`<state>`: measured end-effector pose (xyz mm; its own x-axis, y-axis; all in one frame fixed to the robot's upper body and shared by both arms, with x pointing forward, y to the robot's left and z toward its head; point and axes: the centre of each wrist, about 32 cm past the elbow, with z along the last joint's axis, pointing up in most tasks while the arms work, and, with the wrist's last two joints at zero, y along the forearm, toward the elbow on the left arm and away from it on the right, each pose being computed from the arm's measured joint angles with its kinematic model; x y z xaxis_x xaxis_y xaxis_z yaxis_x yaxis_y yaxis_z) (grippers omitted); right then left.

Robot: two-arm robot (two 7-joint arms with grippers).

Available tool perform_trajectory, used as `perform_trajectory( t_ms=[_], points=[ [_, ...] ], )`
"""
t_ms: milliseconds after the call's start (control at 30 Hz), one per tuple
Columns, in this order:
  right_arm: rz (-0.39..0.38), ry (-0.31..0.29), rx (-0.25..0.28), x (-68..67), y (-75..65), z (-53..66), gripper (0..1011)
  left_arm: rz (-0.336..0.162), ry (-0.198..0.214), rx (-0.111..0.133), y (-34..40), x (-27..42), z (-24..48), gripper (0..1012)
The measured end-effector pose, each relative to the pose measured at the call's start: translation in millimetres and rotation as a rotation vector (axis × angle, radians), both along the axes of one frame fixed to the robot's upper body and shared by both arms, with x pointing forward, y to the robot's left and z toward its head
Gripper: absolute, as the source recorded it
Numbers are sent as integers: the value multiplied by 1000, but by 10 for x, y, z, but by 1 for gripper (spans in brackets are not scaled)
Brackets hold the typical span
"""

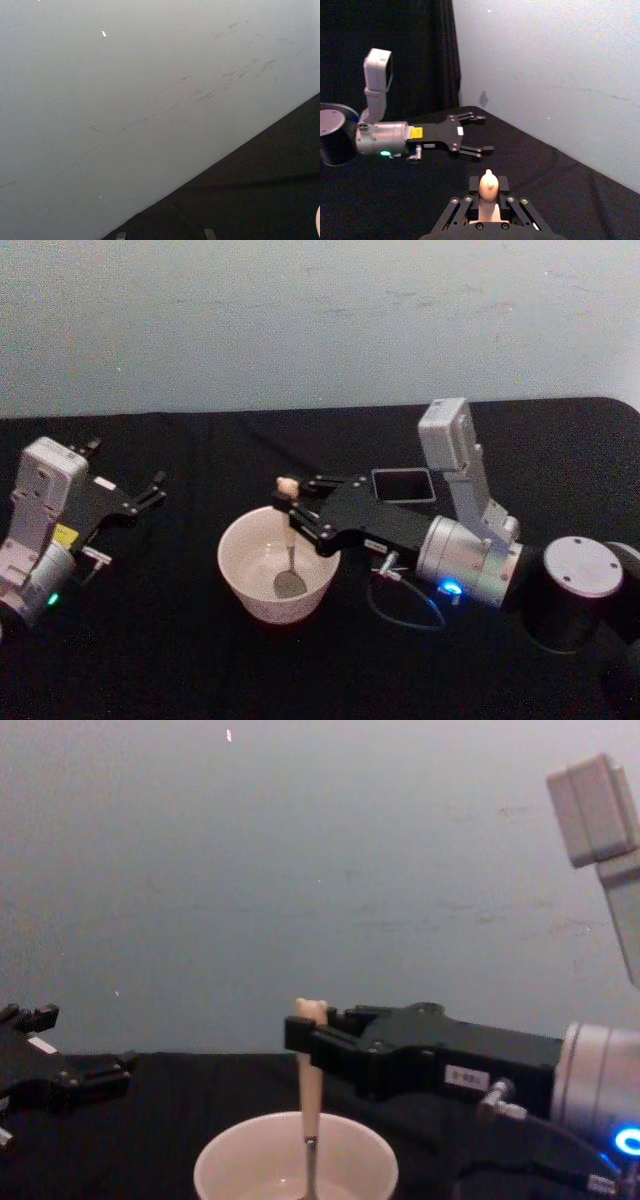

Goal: Pick up the stirring spoon with one hand, stir inside the cup, then place it back in its original position.

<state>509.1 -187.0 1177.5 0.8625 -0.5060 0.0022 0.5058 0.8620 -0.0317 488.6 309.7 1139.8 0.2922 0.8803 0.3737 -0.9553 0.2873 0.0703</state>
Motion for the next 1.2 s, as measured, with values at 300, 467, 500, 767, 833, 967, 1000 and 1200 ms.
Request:
perform_trajectory(
  t_ms=[300, 467, 500, 767, 833, 967, 1000, 1200],
  points=[
    [33, 11, 11, 65, 160, -13, 214, 0, 0, 0, 0, 0, 0, 1001],
    [33, 19, 0, 153, 260, -56, 214, 0, 0, 0, 0, 0, 0, 1001],
    [31, 19, -2, 166, 272, -60, 214, 0, 0, 0, 0, 0, 0, 1001],
    [-22, 6, -13, 324, 308, -71, 214, 0, 0, 0, 0, 0, 0, 1001],
    [-41, 0, -18, 360, 290, -73, 214, 0, 0, 0, 0, 0, 0, 1001],
    [-75, -7, -30, 405, 242, -76, 214, 0, 0, 0, 0, 0, 0, 1001],
    [-81, -7, -33, 411, 232, -78, 214, 0, 0, 0, 0, 0, 0, 1001],
    [-108, -13, -46, 417, 136, -80, 214, 0, 0, 0, 0, 0, 0, 1001]
  ],
)
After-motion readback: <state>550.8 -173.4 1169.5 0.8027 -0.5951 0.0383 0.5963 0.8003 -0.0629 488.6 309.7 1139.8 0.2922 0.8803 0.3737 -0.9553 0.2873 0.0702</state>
